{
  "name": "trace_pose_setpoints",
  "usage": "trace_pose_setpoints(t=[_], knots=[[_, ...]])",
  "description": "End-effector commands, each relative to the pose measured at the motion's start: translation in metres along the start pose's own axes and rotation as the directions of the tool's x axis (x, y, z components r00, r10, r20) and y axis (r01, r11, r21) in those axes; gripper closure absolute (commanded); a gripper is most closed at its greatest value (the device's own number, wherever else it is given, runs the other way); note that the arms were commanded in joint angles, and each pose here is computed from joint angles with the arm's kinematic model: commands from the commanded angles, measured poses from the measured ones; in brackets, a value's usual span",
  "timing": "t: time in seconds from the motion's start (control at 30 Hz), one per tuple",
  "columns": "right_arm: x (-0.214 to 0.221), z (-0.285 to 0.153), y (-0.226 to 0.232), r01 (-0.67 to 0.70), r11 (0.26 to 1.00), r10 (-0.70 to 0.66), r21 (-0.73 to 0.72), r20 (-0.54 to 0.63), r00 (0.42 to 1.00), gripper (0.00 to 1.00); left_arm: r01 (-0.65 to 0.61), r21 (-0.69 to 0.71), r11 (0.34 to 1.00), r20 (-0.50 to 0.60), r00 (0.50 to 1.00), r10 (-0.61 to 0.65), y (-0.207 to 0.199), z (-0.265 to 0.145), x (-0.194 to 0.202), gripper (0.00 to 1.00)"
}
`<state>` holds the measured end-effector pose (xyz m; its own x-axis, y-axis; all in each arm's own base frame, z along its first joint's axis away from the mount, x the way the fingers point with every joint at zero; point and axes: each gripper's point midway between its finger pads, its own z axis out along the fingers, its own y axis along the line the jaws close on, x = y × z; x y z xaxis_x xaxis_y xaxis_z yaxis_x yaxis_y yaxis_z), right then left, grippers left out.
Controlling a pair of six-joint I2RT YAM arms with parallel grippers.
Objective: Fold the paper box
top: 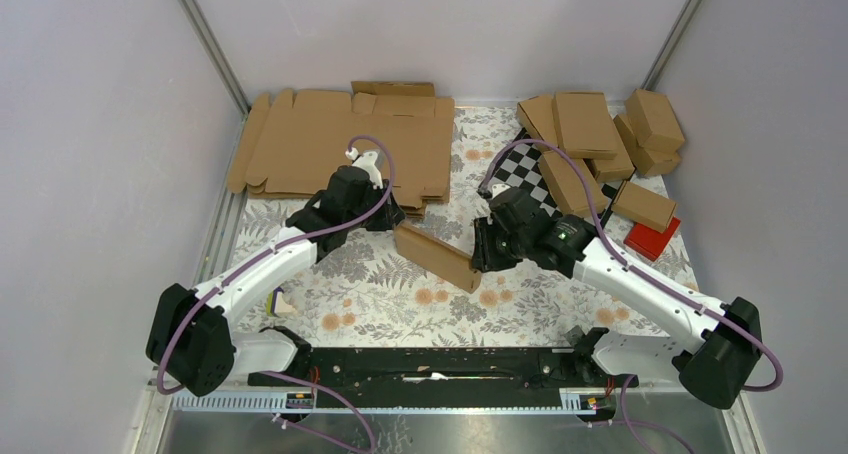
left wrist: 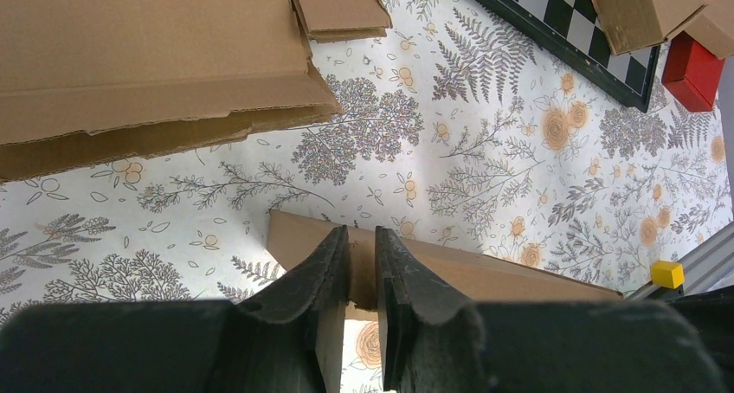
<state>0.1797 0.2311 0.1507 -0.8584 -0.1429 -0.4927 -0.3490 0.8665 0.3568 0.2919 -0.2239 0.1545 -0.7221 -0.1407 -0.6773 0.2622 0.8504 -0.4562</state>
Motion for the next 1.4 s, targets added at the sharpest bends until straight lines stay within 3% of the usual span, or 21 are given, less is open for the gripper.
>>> trace_pose_setpoints(t=[0.0,0.37,0.5,0.57,0.67,0.77,1.37], knots=[[-0.017,0.001,0.003,-0.059,0.998,0.059,-0.002,0.082,0.995,0.7,-0.004,0.02,1.0,0.037,0.999,0.003,-0.006,-0.006,-0.005,0.79],[-0.02,0.008,0.003,-0.144,0.99,0.142,0.004,0.095,0.985,0.84,0.0,0.031,1.0,0.031,1.0,-0.001,-0.01,-0.007,-0.001,0.8],[-0.025,0.001,0.007,-0.122,0.992,0.123,-0.012,0.112,0.986,0.84,-0.003,0.031,1.0,0.028,1.0,0.002,-0.011,-0.006,0.001,0.8],[-0.026,-0.002,0.009,-0.065,0.998,0.066,-0.018,0.097,0.993,0.79,-0.006,0.031,0.999,0.025,1.0,0.005,-0.011,-0.006,0.002,0.8],[-0.015,-0.003,0.013,0.045,0.998,-0.045,-0.031,-0.007,0.999,0.6,-0.008,0.033,0.999,0.028,1.0,0.007,-0.012,-0.006,0.001,0.8],[-0.005,0.0,0.004,0.095,0.995,-0.094,0.008,-0.093,0.991,0.52,-0.007,0.03,1.0,0.027,1.0,0.006,-0.012,-0.006,0.001,0.8],[0.008,-0.012,-0.018,0.161,0.982,-0.149,0.102,-0.118,0.982,0.49,-0.016,0.015,1.0,0.027,1.0,0.016,-0.011,-0.006,0.0,0.79]])
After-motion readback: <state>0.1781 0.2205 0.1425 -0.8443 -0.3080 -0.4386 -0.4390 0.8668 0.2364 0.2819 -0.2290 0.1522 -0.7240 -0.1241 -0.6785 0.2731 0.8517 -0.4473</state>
